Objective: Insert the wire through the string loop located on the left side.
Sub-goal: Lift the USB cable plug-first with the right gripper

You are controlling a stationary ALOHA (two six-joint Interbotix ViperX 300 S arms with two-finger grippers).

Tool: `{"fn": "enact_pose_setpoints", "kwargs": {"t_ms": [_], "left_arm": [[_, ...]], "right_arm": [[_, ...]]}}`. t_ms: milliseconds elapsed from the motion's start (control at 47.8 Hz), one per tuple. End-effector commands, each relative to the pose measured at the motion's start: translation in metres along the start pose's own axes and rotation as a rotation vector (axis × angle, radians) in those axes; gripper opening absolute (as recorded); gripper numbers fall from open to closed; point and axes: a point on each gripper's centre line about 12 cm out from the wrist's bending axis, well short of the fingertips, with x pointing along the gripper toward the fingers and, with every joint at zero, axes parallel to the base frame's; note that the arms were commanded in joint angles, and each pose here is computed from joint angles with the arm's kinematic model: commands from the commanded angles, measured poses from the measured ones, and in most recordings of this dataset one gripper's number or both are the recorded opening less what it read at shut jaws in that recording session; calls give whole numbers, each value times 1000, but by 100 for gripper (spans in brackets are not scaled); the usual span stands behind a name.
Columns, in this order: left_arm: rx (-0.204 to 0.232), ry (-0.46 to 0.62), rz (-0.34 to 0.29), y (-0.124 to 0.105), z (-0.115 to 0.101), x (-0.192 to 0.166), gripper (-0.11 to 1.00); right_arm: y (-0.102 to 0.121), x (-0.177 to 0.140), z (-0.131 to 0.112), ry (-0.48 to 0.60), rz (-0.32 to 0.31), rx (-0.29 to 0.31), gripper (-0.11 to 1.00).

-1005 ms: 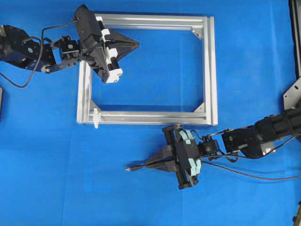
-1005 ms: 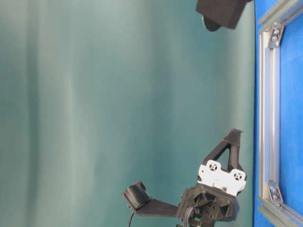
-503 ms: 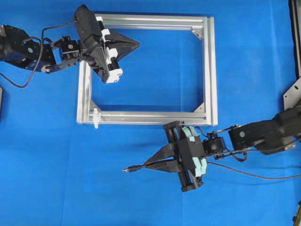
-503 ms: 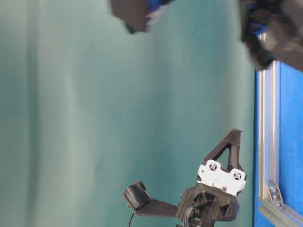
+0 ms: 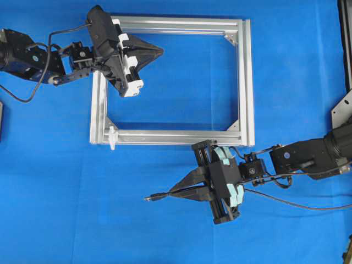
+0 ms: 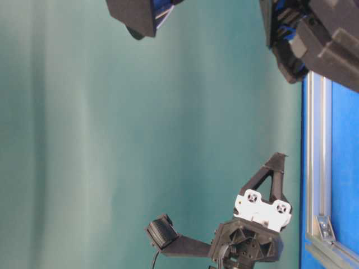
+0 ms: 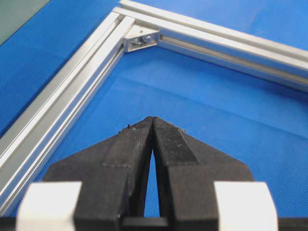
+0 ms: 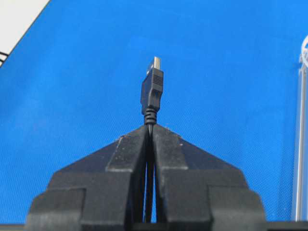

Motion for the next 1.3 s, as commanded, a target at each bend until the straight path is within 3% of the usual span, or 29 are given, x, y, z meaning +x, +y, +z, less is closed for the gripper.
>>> {"fn": "enact_pose_setpoints", "kwargs": {"t_ms": [0, 1277], "left_arm": [[-1, -52, -4, -1, 18, 0, 0], [0, -55, -5, -1, 19, 1, 0]], "right_arm": [[3, -3, 19, -54, 9, 0, 0], [-3, -4, 18, -52, -6, 5, 0]]}}
